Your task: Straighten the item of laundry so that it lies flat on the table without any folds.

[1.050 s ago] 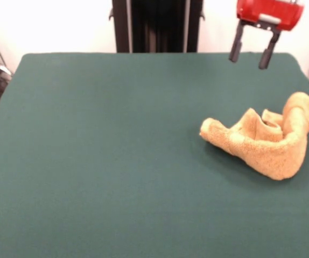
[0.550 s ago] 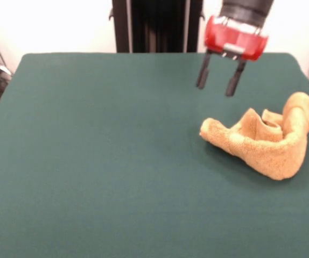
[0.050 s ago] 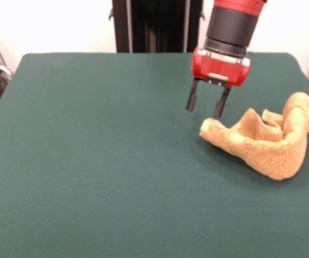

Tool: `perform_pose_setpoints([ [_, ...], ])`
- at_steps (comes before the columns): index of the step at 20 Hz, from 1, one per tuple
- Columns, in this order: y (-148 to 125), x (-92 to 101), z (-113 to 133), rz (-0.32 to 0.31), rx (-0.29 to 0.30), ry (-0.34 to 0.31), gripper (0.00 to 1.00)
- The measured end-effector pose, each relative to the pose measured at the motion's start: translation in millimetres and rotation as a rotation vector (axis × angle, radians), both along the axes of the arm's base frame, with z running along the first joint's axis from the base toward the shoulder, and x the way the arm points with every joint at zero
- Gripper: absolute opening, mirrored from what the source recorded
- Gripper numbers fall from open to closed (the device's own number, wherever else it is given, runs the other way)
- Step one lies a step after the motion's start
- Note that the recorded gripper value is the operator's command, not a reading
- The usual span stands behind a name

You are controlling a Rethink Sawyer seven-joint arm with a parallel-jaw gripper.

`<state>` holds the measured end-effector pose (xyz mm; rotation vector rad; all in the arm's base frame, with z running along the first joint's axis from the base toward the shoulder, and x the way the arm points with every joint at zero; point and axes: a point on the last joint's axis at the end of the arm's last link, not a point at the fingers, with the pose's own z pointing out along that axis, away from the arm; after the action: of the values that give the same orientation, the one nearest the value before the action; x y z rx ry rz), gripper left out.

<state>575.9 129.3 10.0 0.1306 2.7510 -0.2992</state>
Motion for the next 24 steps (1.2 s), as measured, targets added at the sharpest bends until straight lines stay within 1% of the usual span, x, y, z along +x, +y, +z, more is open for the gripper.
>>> perform_pose_setpoints([
  [1, 3, -0.9, 0, 0.005, -0.002, 0.0, 1.0],
  [2, 18, -5.5, 5, 0.021, -0.012, 0.005, 1.0],
  [3, 23, -7.4, 6, 0.026, -0.016, 0.009, 1.0],
  [6, 59, -21.0, 22, 0.066, -0.02, 0.051, 1.0],
  [8, 70, -25.2, 29, 0.076, -0.016, 0.069, 1.0],
  [10, 89, -31.5, 45, 0.09, -0.005, 0.112, 1.0],
  [13, 96, -31.3, 53, 0.088, 0.007, 0.13, 1.0],
  [16, 93, -23.4, 61, 0.068, 0.021, 0.125, 1.0],
  [21, 79, -10.3, 59, 0.044, 0.026, 0.093, 1.0],
  [24, 68, -3.1, 49, 0.034, 0.025, 0.061, 1.0],
])
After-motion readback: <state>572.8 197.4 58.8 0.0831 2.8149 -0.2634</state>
